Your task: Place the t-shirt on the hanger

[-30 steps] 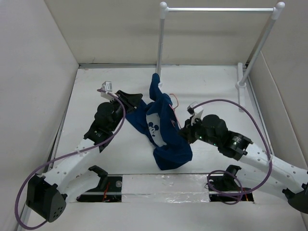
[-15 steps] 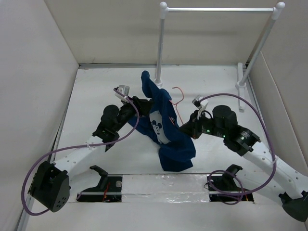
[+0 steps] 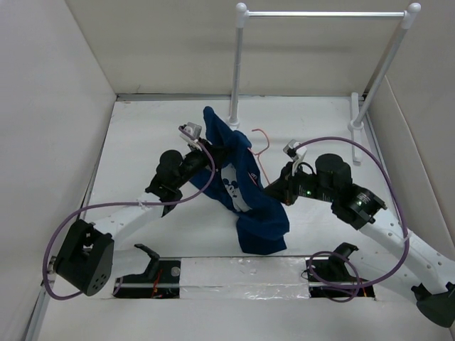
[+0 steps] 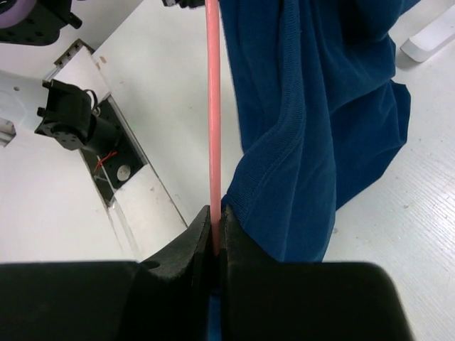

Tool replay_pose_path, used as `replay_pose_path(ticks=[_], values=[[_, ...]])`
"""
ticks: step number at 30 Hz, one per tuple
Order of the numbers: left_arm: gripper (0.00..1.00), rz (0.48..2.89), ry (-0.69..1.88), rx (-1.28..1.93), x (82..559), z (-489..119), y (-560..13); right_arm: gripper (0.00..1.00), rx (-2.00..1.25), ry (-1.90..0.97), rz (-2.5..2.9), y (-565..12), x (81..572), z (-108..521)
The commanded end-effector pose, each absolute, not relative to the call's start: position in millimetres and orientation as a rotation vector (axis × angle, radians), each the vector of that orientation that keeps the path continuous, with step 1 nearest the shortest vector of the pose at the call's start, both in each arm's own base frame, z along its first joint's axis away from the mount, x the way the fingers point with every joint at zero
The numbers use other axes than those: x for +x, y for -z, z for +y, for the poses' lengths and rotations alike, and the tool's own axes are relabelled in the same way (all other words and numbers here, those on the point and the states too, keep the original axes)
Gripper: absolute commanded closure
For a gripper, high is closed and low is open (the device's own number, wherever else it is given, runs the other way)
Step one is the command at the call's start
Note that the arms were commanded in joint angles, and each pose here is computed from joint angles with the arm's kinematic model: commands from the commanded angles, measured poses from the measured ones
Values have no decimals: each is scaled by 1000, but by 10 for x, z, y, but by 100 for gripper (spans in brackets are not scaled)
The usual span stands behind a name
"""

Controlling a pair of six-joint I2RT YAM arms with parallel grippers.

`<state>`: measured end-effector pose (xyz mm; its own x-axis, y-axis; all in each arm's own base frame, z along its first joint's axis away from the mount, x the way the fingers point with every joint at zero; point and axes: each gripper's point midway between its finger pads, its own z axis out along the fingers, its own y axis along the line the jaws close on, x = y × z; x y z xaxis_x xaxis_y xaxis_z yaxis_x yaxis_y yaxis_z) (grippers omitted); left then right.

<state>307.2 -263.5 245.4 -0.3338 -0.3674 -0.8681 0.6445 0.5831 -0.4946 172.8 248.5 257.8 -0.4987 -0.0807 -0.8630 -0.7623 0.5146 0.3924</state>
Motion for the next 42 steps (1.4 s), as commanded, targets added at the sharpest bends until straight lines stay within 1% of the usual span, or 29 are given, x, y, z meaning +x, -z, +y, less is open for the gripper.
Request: replay_pose_path(ticks=[1,4,5,8,10,11,13,14,15,16,19,20,22,24,25,26,27,29,31,32,34,37,40,42], values=[[100,1384,1079,263,3014,-2623,-3143,100,-698,-1038,1773,-3008,1786,2502],[100,1388,1024,134,3043,-2412,-3264,100,-693,-988,1799,-2951,1846,2447],[100,1400,973,16,3144,-2264,-3293,100,-685,-951,1800,-2949,1909,2399],[100,1434,920,-140,3248,-2026,-3392,100,-663,-892,1851,-2845,2089,2320],[100,1408,936,-190,3240,-1954,-3573,100,-721,-931,1818,-2980,2035,2381],[100,1425,924,-206,3243,-1929,-3559,100,-747,-945,1802,-3045,1990,2431],[100,1394,899,-257,3213,-1802,-3731,100,-751,-934,1760,-3289,1971,2460],[100,1366,875,-295,3215,-1710,-3853,100,-756,-941,1715,-3511,1908,2478],[100,1365,857,-315,3204,-1657,-3855,100,-769,-950,1713,-3509,1876,2506],[100,1329,860,-332,3142,-1585,-4025,100,-775,-964,1667,-3763,1809,2502],[100,1278,857,-353,3006,-1451,-4321,100,-799,-988,1605,-4126,1620,2510],[100,1275,858,-353,2981,-1437,-4373,100,-787,-991,1562,-4326,1572,2478],[100,1271,867,-345,2945,-1435,-4453,100,-747,-968,1585,-4322,1621,2443],[100,1304,879,-325,2925,-1515,-4374,100,-727,-924,1659,-4087,1731,2452],[99,1333,880,-310,2940,-1577,-4276,100,-720,-911,1693,-3966,1769,2463],[87,1350,876,-302,2955,-1601,-4215,100,-692,-886,1719,-3879,1864,2425],[81,1374,894,-271,2949,-1673,-4151,100,-683,-877,1753,-3732,1911,2417],[71,1413,897,-261,2951,-1712,-4000,100,-636,-847,1765,-3696,2017,2329],[67,1434,902,-250,2929,-1731,-3905,100,-617,-811,1803,-3582,2090,2274],[63,1440,895,-245,2908,-1716,-3891,100,-624,-800,1822,-3531,2101,2272],[61,1440,891,-229,2877,-1712,-3898,100,-637,-782,1858,-3410,2133,2285],[52,1449,869,-227,2930,-1717,-3884,100,-635,-781,1847,-3435,2124,2271],[51,1486,788,-271,3128,-1691,-3719,100,-618,-778,1818,-3532,2085,2196],[54,1465,766,-260,3205,-1704,-3701,100,-614,-777,1812,-3563,2048,2145]])
